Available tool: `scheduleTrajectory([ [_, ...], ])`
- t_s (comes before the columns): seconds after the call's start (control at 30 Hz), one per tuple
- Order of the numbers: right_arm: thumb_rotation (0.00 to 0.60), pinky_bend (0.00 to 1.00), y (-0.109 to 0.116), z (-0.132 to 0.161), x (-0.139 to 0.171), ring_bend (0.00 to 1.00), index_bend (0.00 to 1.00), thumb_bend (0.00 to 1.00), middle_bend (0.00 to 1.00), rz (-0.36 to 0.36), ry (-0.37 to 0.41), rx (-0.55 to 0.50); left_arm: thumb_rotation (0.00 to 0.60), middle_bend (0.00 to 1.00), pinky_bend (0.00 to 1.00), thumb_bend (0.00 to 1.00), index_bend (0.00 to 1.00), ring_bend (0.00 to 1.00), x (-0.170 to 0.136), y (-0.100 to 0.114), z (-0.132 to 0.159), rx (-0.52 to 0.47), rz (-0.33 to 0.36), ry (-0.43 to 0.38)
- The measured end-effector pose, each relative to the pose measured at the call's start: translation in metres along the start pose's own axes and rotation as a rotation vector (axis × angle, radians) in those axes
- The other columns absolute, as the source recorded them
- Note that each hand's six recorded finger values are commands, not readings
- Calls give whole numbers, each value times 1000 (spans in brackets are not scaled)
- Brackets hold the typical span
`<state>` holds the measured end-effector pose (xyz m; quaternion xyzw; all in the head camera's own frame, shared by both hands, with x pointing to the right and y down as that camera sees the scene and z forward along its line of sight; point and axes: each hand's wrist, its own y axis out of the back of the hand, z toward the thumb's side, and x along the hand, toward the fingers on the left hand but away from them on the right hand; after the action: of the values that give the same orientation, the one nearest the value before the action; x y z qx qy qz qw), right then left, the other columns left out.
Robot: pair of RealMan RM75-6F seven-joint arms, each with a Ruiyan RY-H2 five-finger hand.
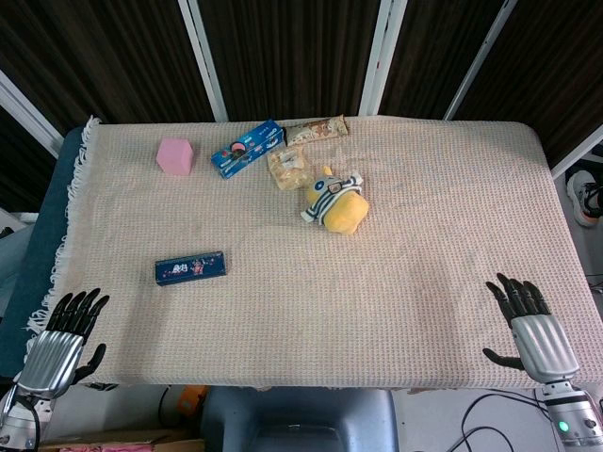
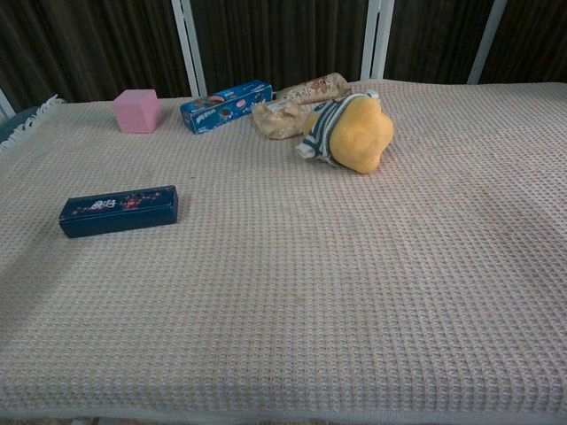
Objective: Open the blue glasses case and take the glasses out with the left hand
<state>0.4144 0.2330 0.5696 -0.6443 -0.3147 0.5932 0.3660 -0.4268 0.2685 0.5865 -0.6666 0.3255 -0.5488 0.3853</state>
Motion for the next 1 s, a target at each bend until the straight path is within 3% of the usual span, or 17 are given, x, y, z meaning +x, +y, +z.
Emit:
scheduleTrajectory([
  [0.17,600,0,1,-1,1,0,0,187,0,0,-4,-4,600,0,0,391,0,0,5,-2,8,-42,14,-22],
  [0.3,600,0,0,-2,1,0,0,186,0,3,-9,0,600,0,0,389,5,0,20,-3,25,-93,43,-87],
  [0.5,600,0,-1,-4,-1,0,0,187,0,6,-17,4,600,10,0,470,173,0,61,-5,56,-146,30,-172],
  [0.77,600,0,-6,-4,-6,0,0,186,0,32,-21,9,600,12,0,419,229,0,119,-24,80,-156,-77,-94],
  [1.0,600,0,-4,-7,-8,0,0,187,0,31,-31,0,600,20,0,367,231,0,164,-37,104,-159,-82,-51],
])
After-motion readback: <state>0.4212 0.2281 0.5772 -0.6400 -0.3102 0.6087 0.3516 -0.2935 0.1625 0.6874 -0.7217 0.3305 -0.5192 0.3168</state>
